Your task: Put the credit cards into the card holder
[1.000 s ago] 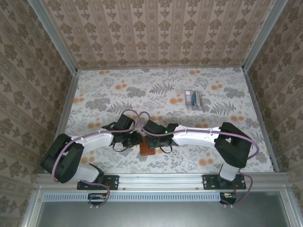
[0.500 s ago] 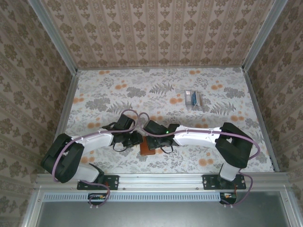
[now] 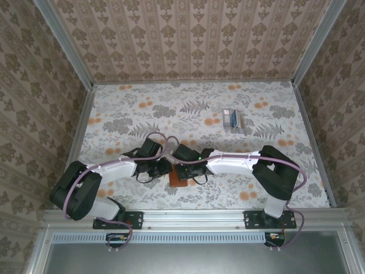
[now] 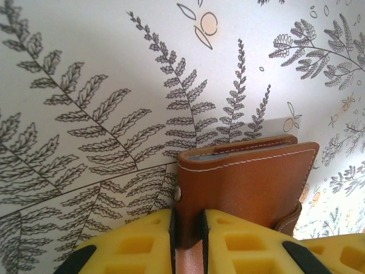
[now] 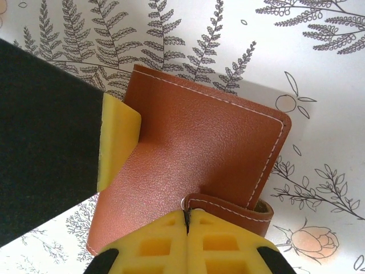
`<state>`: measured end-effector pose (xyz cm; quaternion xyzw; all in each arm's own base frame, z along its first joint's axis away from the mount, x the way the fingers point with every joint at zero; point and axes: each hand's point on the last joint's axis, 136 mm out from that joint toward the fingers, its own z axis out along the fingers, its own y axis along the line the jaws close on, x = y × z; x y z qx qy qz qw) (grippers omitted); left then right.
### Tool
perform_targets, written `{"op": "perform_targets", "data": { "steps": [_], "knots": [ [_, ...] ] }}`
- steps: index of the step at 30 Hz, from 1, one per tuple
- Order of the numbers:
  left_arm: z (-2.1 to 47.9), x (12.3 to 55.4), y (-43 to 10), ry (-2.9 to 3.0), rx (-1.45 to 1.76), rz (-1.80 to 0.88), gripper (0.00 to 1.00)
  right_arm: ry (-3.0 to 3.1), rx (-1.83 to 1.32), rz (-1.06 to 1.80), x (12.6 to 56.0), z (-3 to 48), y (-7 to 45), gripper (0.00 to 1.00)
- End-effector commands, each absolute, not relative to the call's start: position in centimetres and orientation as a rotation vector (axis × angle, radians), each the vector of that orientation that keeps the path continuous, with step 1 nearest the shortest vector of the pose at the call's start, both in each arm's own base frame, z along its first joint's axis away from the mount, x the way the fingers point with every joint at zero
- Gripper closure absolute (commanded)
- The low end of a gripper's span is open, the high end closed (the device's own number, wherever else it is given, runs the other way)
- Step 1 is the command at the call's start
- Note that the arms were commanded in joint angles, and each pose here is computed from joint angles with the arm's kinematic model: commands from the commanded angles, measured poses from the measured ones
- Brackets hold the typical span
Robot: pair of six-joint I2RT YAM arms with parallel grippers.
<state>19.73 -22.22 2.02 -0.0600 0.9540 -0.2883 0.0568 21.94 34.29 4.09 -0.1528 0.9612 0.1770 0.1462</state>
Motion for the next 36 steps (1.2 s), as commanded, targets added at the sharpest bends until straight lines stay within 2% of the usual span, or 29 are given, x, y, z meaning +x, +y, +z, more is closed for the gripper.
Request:
{"op": "perform_targets", "data": {
  "steps": [1,14,28,31,36],
  "knots": [
    [-0.8,17.7,-20.3,2.997,-0.254,-0.748,0.83,2.798,-0.450,0.538,21.7,3.2,34.6,0.99],
    [-0.9,17.6,-20.3,2.996,-0.266,-0.757,0.86,2.844,-0.449,0.554,21.5,2.2,34.4,1.00],
    [-0.9,17.9,-20.4,2.981,-0.290,-0.794,0.86,3.028,-0.482,0.290,20.4,-1.9,31.0,1.00],
    [-0.7,18.0,-20.4,2.973,-0.295,-0.806,0.87,3.013,-0.470,0.347,20.4,-1.7,31.2,1.00],
    [0.7,19.1,-19.6,2.923,-0.323,-0.819,0.87,2.782,-0.422,0.542,23.1,3.9,32.7,0.75]
  ]
}}
